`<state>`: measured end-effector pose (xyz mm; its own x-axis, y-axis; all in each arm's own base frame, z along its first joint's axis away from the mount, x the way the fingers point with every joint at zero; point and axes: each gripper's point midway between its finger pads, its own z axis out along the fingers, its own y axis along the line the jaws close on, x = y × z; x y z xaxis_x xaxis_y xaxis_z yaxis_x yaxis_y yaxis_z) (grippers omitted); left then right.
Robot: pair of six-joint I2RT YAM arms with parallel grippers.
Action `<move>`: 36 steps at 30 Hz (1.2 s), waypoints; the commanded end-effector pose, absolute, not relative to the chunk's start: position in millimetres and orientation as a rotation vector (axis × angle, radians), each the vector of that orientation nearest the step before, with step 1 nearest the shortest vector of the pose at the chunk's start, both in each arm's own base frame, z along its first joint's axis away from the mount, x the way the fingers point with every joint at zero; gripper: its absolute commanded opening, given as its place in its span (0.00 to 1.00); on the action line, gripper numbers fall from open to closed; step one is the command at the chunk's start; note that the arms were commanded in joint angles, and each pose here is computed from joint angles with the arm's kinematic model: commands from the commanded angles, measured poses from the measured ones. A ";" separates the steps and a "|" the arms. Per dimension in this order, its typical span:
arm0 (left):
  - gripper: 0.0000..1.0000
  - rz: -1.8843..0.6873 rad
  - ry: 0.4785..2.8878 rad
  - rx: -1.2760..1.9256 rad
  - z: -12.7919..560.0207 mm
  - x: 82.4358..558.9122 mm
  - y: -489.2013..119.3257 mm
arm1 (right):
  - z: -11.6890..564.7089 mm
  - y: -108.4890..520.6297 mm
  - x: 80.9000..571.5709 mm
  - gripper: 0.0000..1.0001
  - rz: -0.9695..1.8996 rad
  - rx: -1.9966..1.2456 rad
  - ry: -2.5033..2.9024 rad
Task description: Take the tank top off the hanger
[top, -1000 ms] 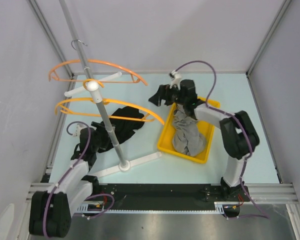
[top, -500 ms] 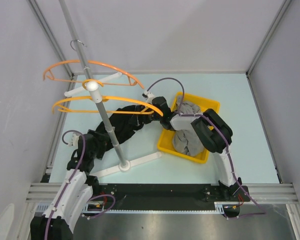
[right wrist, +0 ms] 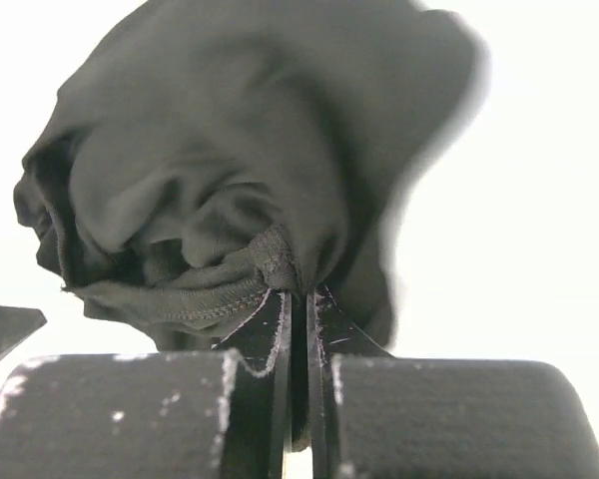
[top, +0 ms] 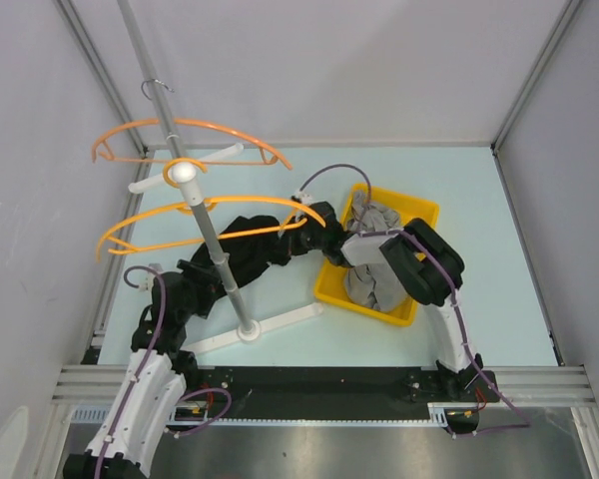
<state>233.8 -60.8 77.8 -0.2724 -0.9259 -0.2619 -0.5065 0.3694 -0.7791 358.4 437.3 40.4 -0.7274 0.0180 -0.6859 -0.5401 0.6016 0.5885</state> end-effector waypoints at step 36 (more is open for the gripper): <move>0.85 -0.922 1.966 -0.856 124.2 240.4 -97.1 | 567.3 128.6 279.8 0.00 0.668 -0.135 1.432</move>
<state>235.9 -89.5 101.9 -0.4502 -0.8287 -0.3324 -0.3241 0.4986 -0.8040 305.2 135.4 540.9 -0.0563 0.3418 -0.9381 -0.4822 0.8134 0.3253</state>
